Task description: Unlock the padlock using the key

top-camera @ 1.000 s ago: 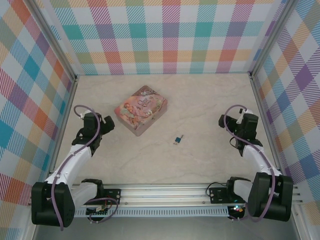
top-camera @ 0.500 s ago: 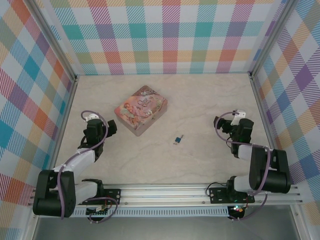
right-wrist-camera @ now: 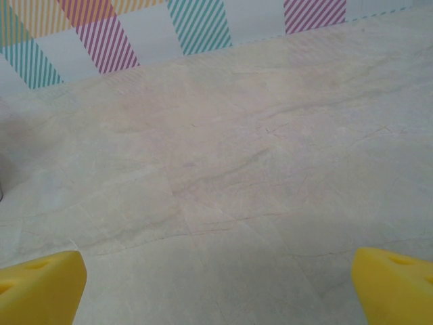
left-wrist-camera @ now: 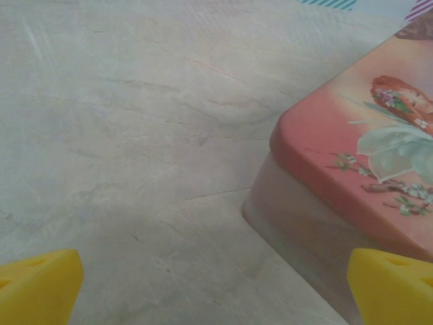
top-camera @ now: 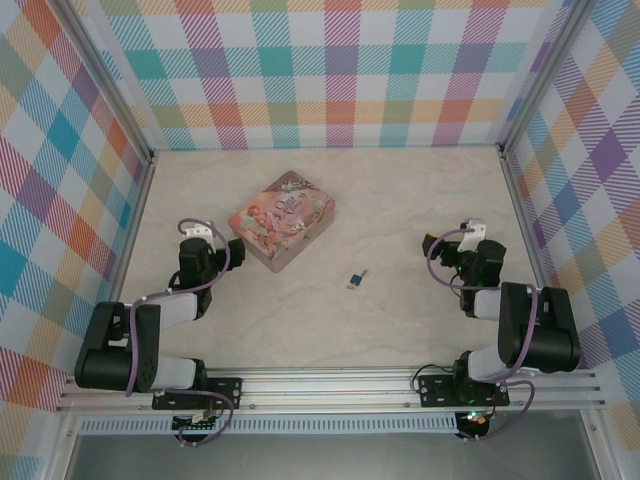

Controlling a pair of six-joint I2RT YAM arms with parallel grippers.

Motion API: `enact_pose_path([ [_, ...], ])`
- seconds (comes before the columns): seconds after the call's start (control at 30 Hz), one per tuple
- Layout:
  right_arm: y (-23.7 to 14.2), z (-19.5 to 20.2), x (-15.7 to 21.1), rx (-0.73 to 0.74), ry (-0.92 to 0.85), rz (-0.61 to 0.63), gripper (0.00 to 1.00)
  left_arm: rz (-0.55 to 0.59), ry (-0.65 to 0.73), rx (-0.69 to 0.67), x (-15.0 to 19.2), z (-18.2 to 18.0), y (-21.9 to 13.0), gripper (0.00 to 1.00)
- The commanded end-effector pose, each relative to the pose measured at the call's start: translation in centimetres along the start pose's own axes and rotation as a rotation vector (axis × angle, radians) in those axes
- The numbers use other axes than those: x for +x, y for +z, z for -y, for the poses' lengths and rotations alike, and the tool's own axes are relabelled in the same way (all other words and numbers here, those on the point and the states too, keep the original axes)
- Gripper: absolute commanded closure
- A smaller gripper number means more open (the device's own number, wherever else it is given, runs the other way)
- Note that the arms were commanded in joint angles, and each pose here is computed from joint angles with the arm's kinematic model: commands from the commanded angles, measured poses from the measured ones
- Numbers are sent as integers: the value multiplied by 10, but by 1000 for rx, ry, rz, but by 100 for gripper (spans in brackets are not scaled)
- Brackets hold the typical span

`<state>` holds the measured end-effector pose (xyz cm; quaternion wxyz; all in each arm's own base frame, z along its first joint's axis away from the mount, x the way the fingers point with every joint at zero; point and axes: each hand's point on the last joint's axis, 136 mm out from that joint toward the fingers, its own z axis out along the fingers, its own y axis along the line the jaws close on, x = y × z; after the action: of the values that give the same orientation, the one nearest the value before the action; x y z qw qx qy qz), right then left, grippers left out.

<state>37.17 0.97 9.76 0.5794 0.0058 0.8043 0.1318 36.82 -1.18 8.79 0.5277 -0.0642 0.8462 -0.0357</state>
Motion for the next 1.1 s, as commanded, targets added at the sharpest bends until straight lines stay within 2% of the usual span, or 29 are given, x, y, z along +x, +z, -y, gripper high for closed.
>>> enact_pose_path([
  [0.0, 11, -13, -4, -56, -68, 30, 0, 114, 61, 56, -24, 8, 1, 0],
  [0.03, 14, -10, -1, -39, -61, -22, 0, 135, 66, 61, -21, 7, 1, 0],
  [0.17, 24, -11, -2, -17, -79, -48, 0, 147, 75, 86, -6, 9, 13, 0],
  [0.3, 25, -11, -1, -4, -81, -62, 0, 30, 71, 69, -3, 8, 32, 0],
  [1.07, 27, -12, -1, 17, -96, -66, 0, 40, 58, 41, -5, 2, 31, 0],
])
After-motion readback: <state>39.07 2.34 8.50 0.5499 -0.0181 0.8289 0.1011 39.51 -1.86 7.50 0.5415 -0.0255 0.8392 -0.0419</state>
